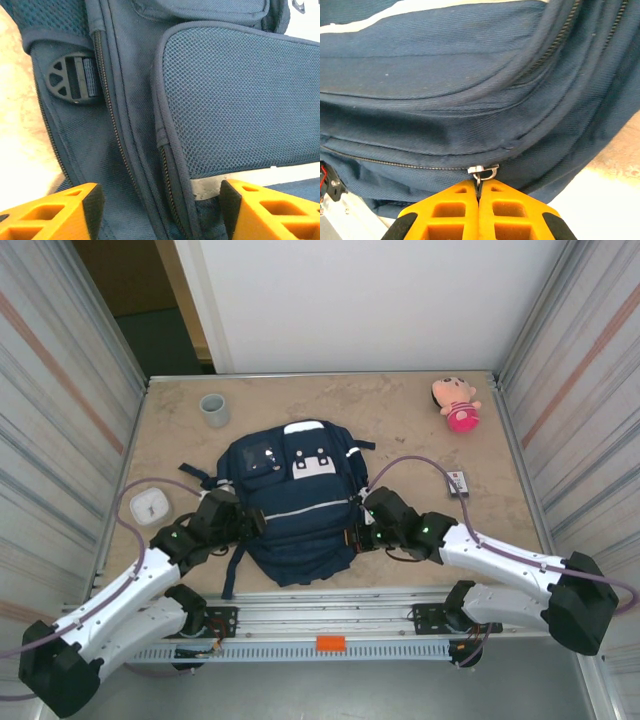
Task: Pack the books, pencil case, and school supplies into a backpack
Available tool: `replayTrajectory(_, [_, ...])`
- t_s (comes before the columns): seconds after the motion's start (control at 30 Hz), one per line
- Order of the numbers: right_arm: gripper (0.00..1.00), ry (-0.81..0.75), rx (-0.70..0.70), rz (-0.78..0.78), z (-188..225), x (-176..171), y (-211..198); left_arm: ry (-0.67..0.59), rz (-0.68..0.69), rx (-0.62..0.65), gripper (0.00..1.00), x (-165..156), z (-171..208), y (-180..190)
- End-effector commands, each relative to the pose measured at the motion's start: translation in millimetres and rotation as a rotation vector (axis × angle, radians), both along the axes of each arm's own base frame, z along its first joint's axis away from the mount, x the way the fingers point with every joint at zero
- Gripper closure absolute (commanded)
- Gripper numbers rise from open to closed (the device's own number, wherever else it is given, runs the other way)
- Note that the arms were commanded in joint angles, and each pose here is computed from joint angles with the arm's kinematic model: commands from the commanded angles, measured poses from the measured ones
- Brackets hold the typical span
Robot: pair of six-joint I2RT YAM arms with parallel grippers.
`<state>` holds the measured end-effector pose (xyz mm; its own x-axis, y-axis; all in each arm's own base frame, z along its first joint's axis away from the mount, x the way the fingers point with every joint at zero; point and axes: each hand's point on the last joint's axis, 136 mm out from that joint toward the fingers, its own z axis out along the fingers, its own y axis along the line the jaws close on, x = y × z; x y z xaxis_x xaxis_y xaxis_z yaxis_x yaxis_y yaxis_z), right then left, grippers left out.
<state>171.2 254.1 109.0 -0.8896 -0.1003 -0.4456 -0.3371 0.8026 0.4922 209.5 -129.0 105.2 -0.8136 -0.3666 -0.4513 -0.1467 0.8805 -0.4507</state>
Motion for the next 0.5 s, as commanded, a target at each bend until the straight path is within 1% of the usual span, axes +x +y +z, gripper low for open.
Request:
replayTrajectory(0.0, [1.0,-0.017,0.031,-0.013,6.7,1.7,10.3,-0.021,0.038,-0.066,0.39,8.3,-0.8,-6.2])
replayTrajectory(0.33, [1.0,-0.01,0.041,0.043,5.6,-7.8,39.8,-0.024,0.057,-0.023,0.47,21.4,-10.0,-6.5])
replayTrajectory(0.47, [1.0,0.004,0.078,0.06,6.8,-13.2,55.5,-0.001,0.071,-0.014,0.5,26.0,-12.2,-5.5])
